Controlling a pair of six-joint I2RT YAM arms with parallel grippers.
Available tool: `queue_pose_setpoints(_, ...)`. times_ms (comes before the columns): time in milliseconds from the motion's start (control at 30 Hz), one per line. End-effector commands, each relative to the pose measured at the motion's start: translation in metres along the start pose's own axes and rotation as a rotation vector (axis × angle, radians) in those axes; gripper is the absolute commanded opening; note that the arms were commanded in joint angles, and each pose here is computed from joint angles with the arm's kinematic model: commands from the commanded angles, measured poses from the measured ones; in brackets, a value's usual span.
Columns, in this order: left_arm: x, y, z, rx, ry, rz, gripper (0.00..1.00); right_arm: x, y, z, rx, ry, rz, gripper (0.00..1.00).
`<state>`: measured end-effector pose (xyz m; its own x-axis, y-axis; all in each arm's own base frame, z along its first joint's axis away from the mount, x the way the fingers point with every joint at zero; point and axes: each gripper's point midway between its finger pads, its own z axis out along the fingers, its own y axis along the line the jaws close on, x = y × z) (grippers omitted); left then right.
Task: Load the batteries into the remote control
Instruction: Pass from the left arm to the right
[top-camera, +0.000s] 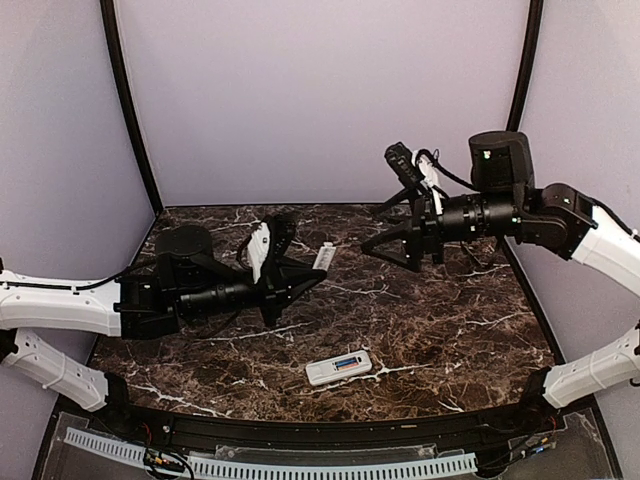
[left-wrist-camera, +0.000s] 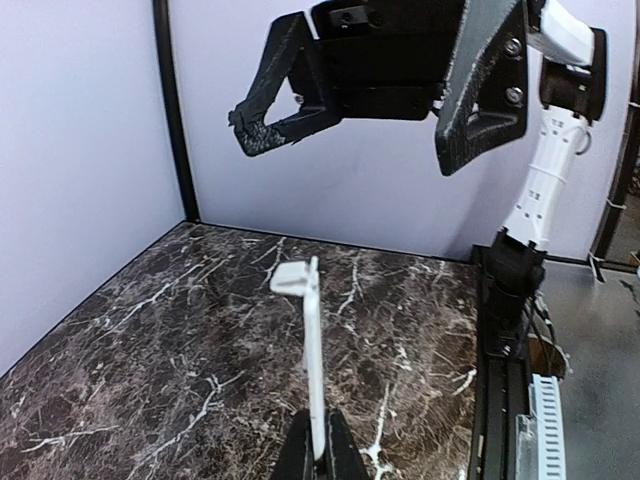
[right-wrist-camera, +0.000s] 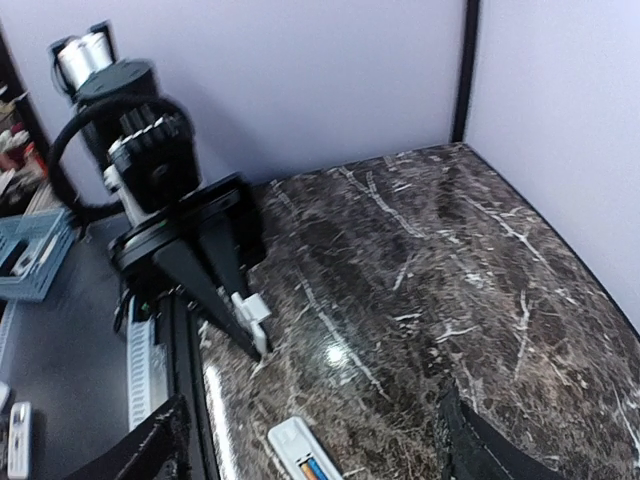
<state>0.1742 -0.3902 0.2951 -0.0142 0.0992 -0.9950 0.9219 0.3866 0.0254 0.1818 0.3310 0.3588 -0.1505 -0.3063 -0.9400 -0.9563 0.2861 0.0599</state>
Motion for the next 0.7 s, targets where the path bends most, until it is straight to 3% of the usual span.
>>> queue_pose_setpoints(0, 0.020, -0.031, -0.019, 0.181, 0.121, 0.051, 0.00, 0.034, 0.050, 0.002, -0.326, 0.217, 0.005, 0.74)
queue_pose_setpoints(300, 0.024, -0.037, -0.027, 0.218, 0.176, 0.048, 0.00, 0.024, 0.068, 0.034, -0.373, 0.255, -0.041, 0.67)
queue_pose_setpoints(667, 0.025, -0.035, -0.024, 0.205, 0.177, 0.058, 0.00, 0.037, 0.078, 0.058, -0.411, 0.290, -0.017, 0.46)
